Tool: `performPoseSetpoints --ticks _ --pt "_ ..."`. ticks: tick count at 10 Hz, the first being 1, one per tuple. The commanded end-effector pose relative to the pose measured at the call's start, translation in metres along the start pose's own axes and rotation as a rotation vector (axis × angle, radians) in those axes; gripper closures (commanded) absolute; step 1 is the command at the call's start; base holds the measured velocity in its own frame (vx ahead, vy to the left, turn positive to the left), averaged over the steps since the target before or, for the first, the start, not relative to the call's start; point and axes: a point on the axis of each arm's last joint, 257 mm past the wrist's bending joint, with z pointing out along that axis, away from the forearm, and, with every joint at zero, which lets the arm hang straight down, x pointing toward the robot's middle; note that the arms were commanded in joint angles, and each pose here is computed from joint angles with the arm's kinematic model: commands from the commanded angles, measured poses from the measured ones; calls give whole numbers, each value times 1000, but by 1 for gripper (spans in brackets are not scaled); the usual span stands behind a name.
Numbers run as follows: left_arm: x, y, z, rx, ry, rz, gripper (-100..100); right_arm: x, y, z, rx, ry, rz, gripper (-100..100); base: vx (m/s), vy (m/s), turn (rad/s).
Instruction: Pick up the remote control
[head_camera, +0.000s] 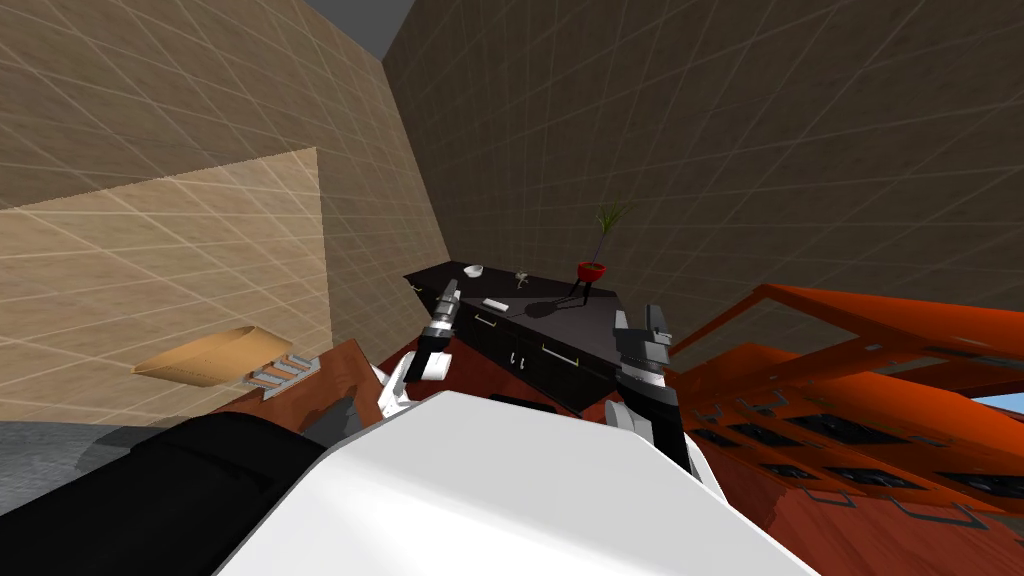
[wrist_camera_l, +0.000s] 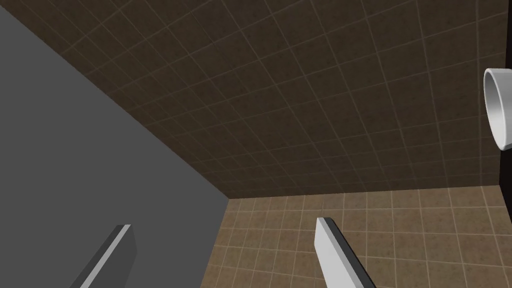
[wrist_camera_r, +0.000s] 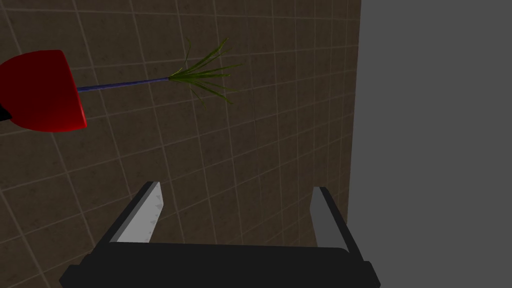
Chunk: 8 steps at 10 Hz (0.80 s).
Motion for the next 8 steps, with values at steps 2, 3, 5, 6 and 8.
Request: performPoseSetpoints --ticks 2,3,5,6,8 --pt "-4 15 13 -43 0 34 -100 0 0 0 0 0 0 0 -20 0 22" --pt "-7 23 21 -62 -3 50 -100 0 0 0 0 0 0 0 -25 2 45" --pt "-10 37 31 -103 -8 62 -100 0 0 0 0 0 0 0 -15 0 18" --pt "-10 40 30 -115 -8 62 -100 0 0 0 0 0 0 0 -10 1 11" --pt "-14 54 39 -155 -14 70 -100 0 0 0 0 0 0 0 -14 4 11"
